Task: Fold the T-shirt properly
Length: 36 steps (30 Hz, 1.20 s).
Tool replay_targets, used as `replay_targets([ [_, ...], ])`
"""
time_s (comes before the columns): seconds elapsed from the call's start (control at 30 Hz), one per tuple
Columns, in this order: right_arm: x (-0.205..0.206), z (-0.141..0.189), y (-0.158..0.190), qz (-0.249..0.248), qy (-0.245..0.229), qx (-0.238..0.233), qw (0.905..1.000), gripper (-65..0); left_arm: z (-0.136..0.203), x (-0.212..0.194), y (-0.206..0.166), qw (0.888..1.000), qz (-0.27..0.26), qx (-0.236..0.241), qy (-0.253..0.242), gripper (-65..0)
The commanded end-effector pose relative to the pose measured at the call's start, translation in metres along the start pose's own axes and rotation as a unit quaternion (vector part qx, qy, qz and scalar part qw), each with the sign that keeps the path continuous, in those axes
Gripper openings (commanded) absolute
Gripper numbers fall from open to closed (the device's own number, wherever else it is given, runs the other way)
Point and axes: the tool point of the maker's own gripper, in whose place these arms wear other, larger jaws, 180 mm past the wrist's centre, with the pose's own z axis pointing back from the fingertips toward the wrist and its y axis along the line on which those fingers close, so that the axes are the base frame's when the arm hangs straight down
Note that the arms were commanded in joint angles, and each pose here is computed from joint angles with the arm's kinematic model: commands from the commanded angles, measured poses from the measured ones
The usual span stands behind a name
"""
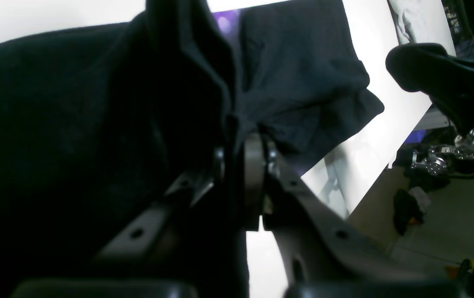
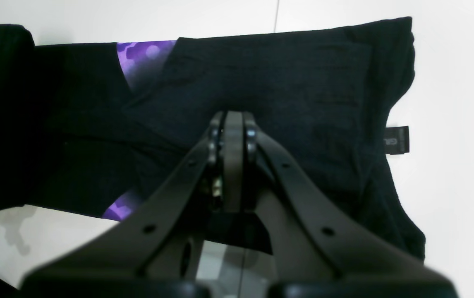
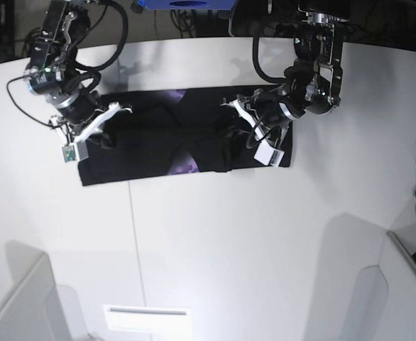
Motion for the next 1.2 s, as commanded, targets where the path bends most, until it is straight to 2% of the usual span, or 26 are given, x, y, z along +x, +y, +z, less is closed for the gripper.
replay_targets([
  [0.0,0.013,0.003,0.000,0.006,-0.023,0.002,0.9997,-65.0,0.002,0.011,-0.008,1.000,-0.007,-0.015,-0.018,-55.5],
  [0.2,0.012,0.003,0.000,0.006,-0.022,0.002,0.9997,-65.0,0.001,0.010,-0.009,1.000,-0.008,-0.017,-0.017,-29.0],
  [0.33,0.012,0.003,0.000,0.006,-0.021,0.002,0.9998,-65.0,0.001,0.011,-0.010,1.000,-0.008,-0.017,-0.018,-17.9],
  [0.43,0.012,0.003,0.000,0.006,-0.022,0.002,0.9997,-65.0,0.000,0.017,-0.012,0.999,-0.014,-0.021,-0.022,-16.0],
  [0.6,0.014,0.003,0.000,0.006,-0.024,0.002,0.9997,-65.0,-0.010,0.026,-0.037,0.997,-0.048,-0.052,-0.019,-16.1],
  [0.7,0.015,0.003,0.000,0.007,-0.026,0.002,0.9996,-65.0,-0.004,0.047,-0.050,0.995,-0.051,-0.077,-0.044,-16.6],
  [0.77,0.015,0.003,-0.002,0.006,-0.027,-0.001,0.9996,-65.0,0.015,0.070,-0.043,0.992,-0.037,-0.083,-0.082,-21.9],
  [0.8,0.015,0.004,-0.002,0.006,-0.026,-0.002,0.9996,-65.0,0.031,0.079,-0.029,0.992,-0.028,-0.073,-0.099,-28.0],
  [0.87,0.014,0.005,-0.002,0.006,-0.025,-0.002,0.9997,-65.0,0.060,0.082,0.005,0.993,-0.012,-0.043,-0.109,-43.9],
  [0.93,0.013,0.005,-0.003,0.006,-0.023,-0.003,0.9997,-65.0,0.091,0.077,0.042,0.994,-0.003,0.007,-0.109,-65.0],
  [1.03,0.015,0.003,-0.001,0.008,-0.026,0.001,0.9996,-65.0,0.133,0.068,0.083,0.990,0.015,0.079,-0.119,-65.0],
  [1.17,0.030,0.000,0.000,0.012,-0.041,0.003,0.9991,-65.0,0.161,0.045,0.118,0.980,0.007,0.170,-0.102,-65.0],
])
